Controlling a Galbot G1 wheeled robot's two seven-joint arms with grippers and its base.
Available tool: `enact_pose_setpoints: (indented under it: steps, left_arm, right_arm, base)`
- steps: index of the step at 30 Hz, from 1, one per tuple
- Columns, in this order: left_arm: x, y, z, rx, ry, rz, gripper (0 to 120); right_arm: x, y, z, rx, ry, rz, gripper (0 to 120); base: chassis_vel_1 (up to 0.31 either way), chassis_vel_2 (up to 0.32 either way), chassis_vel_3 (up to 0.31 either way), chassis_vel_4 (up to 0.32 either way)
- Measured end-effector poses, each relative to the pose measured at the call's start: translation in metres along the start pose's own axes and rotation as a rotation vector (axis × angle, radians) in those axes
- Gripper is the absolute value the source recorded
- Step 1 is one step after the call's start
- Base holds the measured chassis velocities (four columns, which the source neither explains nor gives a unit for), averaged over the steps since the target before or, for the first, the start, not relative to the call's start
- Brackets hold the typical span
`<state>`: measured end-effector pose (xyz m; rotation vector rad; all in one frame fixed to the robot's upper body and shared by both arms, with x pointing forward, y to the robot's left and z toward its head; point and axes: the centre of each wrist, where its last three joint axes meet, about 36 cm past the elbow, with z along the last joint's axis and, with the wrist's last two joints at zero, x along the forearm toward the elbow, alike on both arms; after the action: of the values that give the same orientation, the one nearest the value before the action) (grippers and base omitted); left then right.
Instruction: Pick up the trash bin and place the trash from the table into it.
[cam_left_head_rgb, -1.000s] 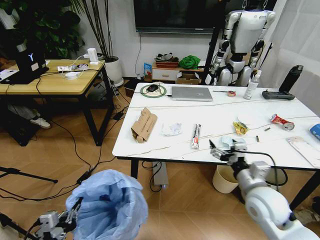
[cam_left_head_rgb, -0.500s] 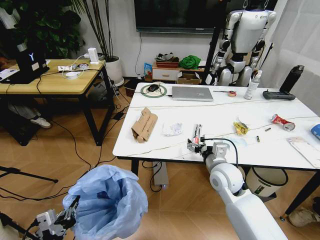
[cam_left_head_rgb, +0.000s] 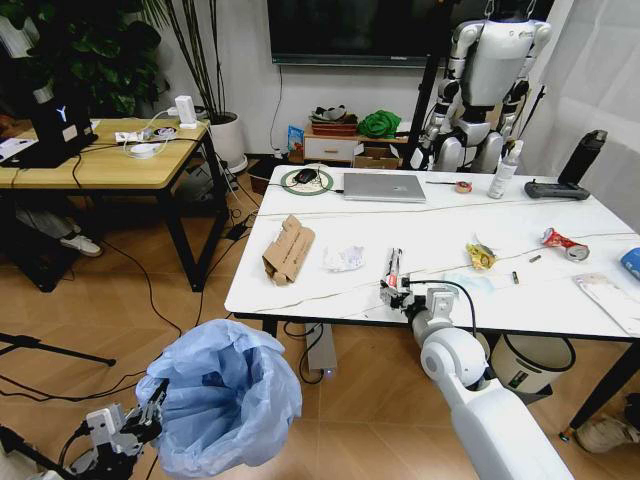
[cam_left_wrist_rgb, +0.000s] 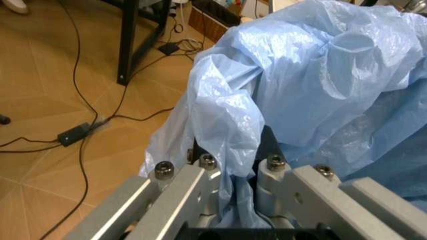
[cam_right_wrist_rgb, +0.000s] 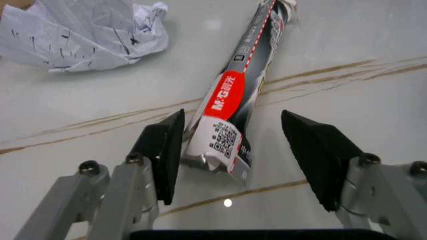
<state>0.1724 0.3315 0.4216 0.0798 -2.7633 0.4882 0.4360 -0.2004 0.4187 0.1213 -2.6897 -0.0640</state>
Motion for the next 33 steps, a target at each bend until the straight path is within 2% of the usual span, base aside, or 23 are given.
enact_pose_setpoints:
  steps: [5, 6, 15, 21, 26, 27, 30, 33]
  left_arm:
    - [-0.001, 0.000, -0.002, -0.008, -0.003, 0.003, 1]
    - [-0.001, 0.000, -0.002, -0.008, -0.003, 0.003, 1]
    - [-0.001, 0.000, -0.003, -0.020, 0.000, 0.003, 1]
    - [-0.001, -0.004, 0.000, -0.021, 0.013, 0.023, 1]
    - [-0.005, -0.007, 0.000, 0.011, 0.032, 0.059, 1]
    - [-0.005, -0.007, 0.000, 0.011, 0.032, 0.059, 1]
    - [-0.008, -0.007, -0.002, 0.019, 0.045, 0.078, 1]
    - [-0.012, -0.001, -0.003, 0.003, 0.062, 0.087, 1]
  right_arm:
    - [-0.004, 0.004, 0.004, 0.003, 0.011, -0.006, 32]
    - [-0.004, 0.004, 0.004, 0.003, 0.011, -0.006, 32]
    - [-0.005, 0.001, 0.005, 0.007, -0.003, 0.000, 1]
    - [0.001, -0.007, 0.007, -0.002, -0.039, 0.008, 0]
    - [0.035, -0.049, -0.004, -0.055, -0.221, -0.030, 0]
    - [0.035, -0.049, -0.004, -0.055, -0.221, -0.030, 0]
    - [0.062, -0.061, -0.010, -0.039, -0.317, -0.146, 0]
    - [0.087, -0.050, -0.017, -0.001, -0.389, -0.338, 0]
  base:
    - [0.000, 0.000, 0.000, 0.000]
    - [0.000, 0.000, 0.000, 0.000]
    - [0.000, 0.000, 0.000, 0.000]
    - [0.000, 0.000, 0.000, 0.000]
    - [0.000, 0.000, 0.000, 0.000]
    - [0.000, 0.000, 0.000, 0.000]
    - [0.000, 0.000, 0.000, 0.000]
    - [0.000, 0.000, 0.000, 0.000]
